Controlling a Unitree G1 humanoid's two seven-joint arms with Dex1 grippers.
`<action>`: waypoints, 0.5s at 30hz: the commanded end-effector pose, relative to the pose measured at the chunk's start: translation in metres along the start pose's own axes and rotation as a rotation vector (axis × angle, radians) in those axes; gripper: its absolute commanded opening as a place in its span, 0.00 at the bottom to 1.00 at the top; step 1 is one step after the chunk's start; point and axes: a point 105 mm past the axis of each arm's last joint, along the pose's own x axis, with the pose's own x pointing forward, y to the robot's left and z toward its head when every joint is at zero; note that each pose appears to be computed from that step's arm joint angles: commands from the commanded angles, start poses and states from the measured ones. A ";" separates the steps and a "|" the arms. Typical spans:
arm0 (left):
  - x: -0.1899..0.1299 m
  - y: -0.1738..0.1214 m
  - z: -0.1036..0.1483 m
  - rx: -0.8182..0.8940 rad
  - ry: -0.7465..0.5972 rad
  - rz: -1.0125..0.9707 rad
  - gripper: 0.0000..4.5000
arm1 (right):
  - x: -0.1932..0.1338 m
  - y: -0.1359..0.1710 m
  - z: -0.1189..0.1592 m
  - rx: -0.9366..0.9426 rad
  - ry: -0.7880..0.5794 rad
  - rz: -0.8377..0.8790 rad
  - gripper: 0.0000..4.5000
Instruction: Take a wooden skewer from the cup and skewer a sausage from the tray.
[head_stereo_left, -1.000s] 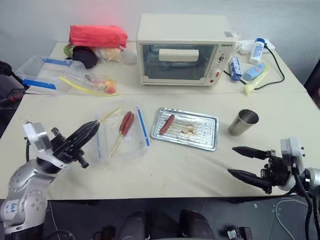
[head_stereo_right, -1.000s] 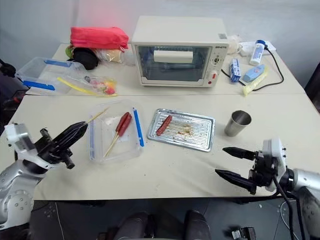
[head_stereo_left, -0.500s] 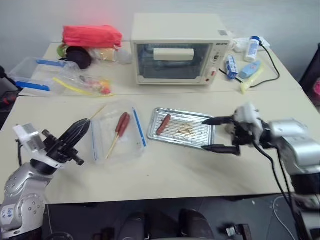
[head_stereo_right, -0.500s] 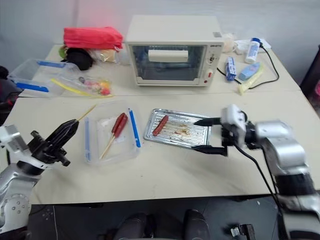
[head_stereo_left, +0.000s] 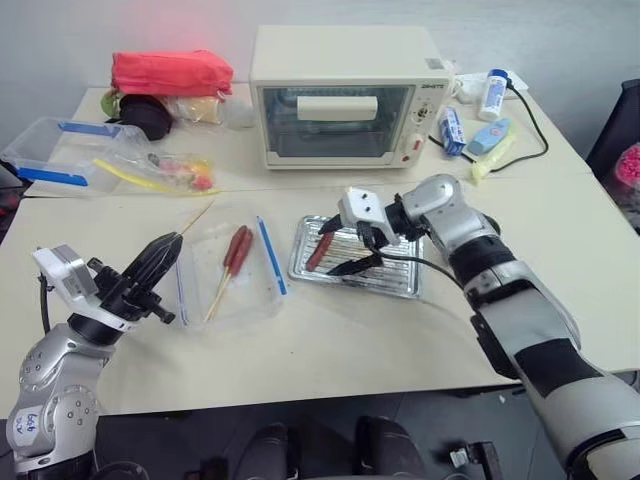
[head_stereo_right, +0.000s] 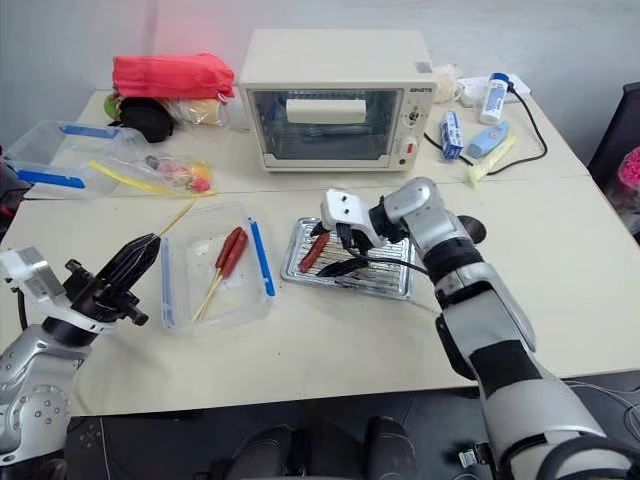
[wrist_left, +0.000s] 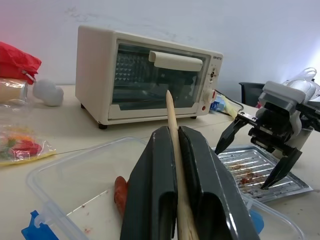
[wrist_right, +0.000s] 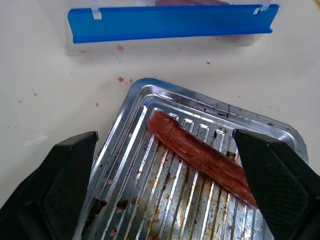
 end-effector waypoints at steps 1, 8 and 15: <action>0.001 -0.008 0.011 0.045 -0.034 -0.011 0.00 | 0.009 -0.002 0.007 -0.090 0.021 0.013 1.00; 0.001 -0.013 0.014 0.049 -0.038 -0.010 0.00 | 0.024 -0.001 0.006 -0.043 0.035 0.033 1.00; 0.001 -0.015 0.016 0.058 -0.035 -0.012 0.00 | 0.016 -0.002 -0.003 0.091 0.117 0.061 1.00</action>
